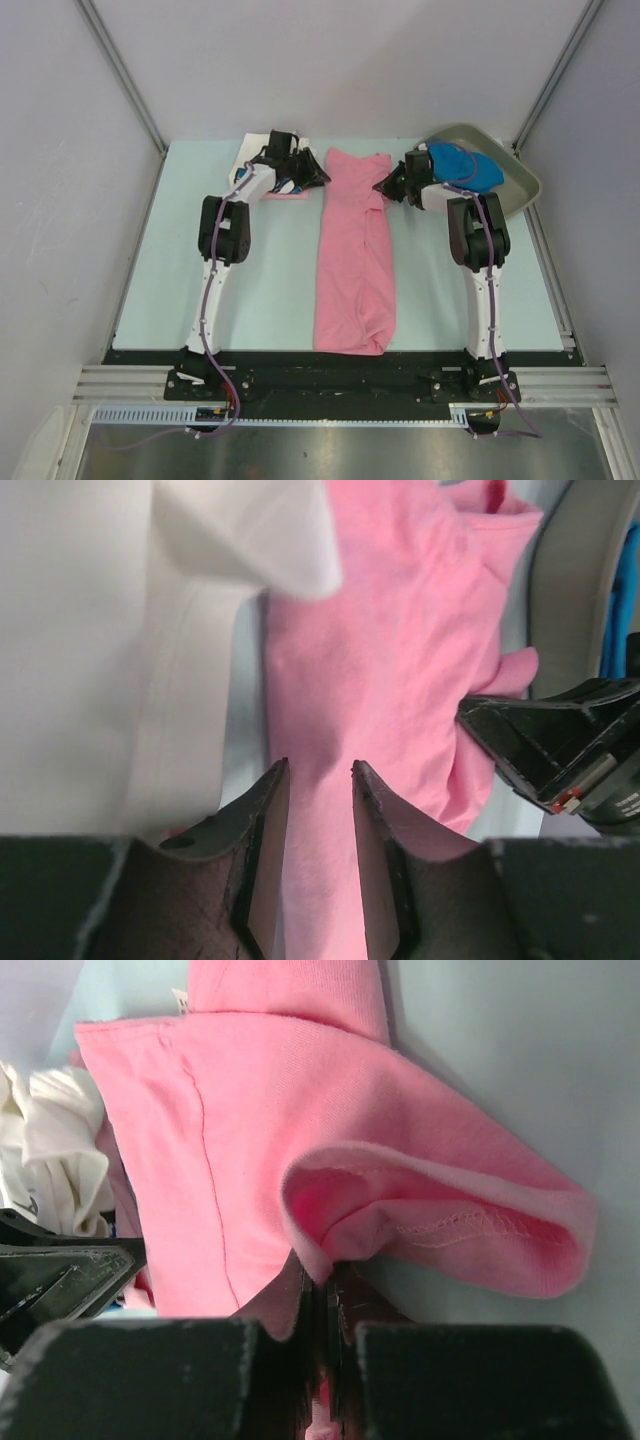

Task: Fold and stack the t-shirts
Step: Fold the tshirt

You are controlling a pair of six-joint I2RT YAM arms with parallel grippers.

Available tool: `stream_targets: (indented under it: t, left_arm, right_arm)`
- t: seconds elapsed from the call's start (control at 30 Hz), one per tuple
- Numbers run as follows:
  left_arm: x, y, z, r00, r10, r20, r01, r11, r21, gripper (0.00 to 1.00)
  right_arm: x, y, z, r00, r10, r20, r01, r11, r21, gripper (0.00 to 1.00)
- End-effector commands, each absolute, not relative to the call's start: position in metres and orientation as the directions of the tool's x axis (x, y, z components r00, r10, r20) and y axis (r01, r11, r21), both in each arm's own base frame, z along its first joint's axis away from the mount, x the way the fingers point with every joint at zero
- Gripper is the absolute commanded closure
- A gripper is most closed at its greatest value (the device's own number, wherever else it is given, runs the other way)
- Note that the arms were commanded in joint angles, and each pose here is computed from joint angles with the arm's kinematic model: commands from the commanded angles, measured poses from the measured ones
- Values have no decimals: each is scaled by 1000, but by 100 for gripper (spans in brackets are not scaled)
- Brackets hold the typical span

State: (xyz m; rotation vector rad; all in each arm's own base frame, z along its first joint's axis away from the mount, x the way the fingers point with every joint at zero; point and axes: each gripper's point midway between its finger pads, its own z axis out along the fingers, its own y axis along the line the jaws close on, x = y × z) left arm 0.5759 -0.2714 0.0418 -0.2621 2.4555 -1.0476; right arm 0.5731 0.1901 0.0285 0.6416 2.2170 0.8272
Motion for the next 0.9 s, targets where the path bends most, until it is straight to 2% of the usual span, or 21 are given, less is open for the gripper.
stream_targets:
  t: [0.0,0.23,0.27,0.3,0.37,0.4,0.43,0.47,0.5,0.53,0.63,0.73,0.87]
  left_arm:
    - [604,-286,64,-850,-378,-366,64,616,-785,63]
    - [616,-283,78,-832,-410,-374,90,565,-820,62]
    - [616,-283,79,-831,-407,-380,97,567,-818,61]
    - [613,-283,79,-832,-405,-380,96,569,-817,55]
    - [611,-279,101,-818,-403,-411,122,576,-808,46]
    - [606,-275,93,-820,-408,-400,88,602,-794,30]
    - [605,-270,98,-811,-414,-413,85,615,-784,22]
    - [603,-265,129,-785,-415,-460,119,627,-770,14]
    - [600,-258,126,-775,-426,-467,91,655,-750,3]
    - [598,-255,139,-762,-428,-487,101,663,-741,0]
    - [582,-245,177,-747,-417,-518,95,704,-704,0]
    - [551,-242,197,-759,-383,-527,77,751,-656,0]
    - [488,-249,203,-811,-312,-494,77,780,-621,0]
  right_arm:
    - [599,185,25,-636,626,-451,210,703,679,100]
    - [626,187,27,-623,629,-465,201,704,681,100]
    - [627,189,29,-622,629,-466,192,699,688,100]
    - [626,190,31,-622,627,-469,185,699,690,95]
    - [628,189,47,-592,626,-507,160,708,688,57]
    - [629,185,52,-567,612,-550,153,735,660,12]
    - [630,183,63,-547,607,-577,145,747,649,1]
    - [629,180,80,-520,606,-603,129,753,646,0]
    - [629,175,90,-495,595,-633,122,769,628,0]
    - [628,172,99,-481,592,-646,122,775,620,0]
    - [621,153,129,-439,574,-692,138,804,579,0]
    - [596,131,150,-443,510,-737,208,858,469,0]
    - [530,100,147,-503,407,-762,331,906,265,0]
